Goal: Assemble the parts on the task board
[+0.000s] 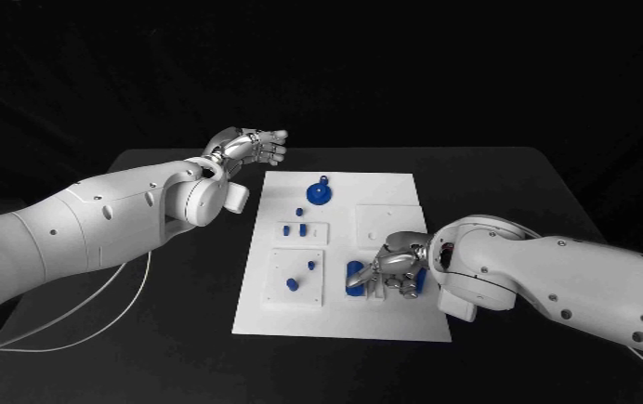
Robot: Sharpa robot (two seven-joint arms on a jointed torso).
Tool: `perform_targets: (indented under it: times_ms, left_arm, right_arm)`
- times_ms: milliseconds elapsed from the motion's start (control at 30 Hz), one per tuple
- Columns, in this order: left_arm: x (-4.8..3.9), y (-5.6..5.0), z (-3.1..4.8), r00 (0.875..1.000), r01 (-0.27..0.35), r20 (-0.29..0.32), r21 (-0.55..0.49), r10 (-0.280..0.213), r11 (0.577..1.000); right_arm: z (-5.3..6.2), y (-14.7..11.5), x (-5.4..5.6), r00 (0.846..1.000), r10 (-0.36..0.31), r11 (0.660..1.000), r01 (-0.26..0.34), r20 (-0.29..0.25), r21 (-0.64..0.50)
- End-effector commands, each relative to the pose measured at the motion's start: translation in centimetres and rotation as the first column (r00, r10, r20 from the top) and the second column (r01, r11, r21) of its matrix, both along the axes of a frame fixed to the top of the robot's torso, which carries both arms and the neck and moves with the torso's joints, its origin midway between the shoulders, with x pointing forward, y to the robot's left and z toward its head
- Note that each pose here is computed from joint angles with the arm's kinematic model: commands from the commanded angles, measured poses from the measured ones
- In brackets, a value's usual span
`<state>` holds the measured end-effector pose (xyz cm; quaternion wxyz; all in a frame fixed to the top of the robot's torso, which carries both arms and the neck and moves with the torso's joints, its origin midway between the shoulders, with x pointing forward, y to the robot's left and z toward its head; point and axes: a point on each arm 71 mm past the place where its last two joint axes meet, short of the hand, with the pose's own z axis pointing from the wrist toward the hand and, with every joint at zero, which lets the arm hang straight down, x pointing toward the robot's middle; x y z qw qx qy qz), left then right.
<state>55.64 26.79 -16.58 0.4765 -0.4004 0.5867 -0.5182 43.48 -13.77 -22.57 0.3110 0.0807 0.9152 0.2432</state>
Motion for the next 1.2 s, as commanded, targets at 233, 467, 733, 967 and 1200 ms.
perform_targets:
  times_ms: [233,467,733,967,1200]
  left_arm:
    - [-0.03,-0.20,0.08,1.000,0.014,0.000,-0.011,-0.014,1.000]
    - [-0.03,-0.12,0.08,1.000,0.012,0.000,-0.011,-0.012,1.000]
    - [-0.03,-0.14,0.08,1.000,0.013,0.000,-0.011,-0.013,1.000]
    - [-0.03,-0.07,0.07,1.000,0.011,-0.001,-0.010,-0.011,1.000]
    - [-0.03,-0.06,0.06,1.000,0.011,-0.002,-0.010,-0.011,1.000]
  right_arm:
    - [-0.74,0.25,-0.89,0.997,0.073,0.997,-0.073,-0.026,0.005]
    - [-0.75,0.00,-0.59,0.999,0.047,0.999,-0.047,-0.009,-0.007]
    - [-0.79,-0.10,-0.47,0.999,0.042,0.999,-0.042,-0.008,-0.011]
    - [-0.92,-0.27,-0.45,0.998,0.053,0.998,-0.054,-0.022,-0.019]
    - [-1.03,-0.14,-0.69,0.996,0.071,0.997,-0.072,-0.054,-0.012]
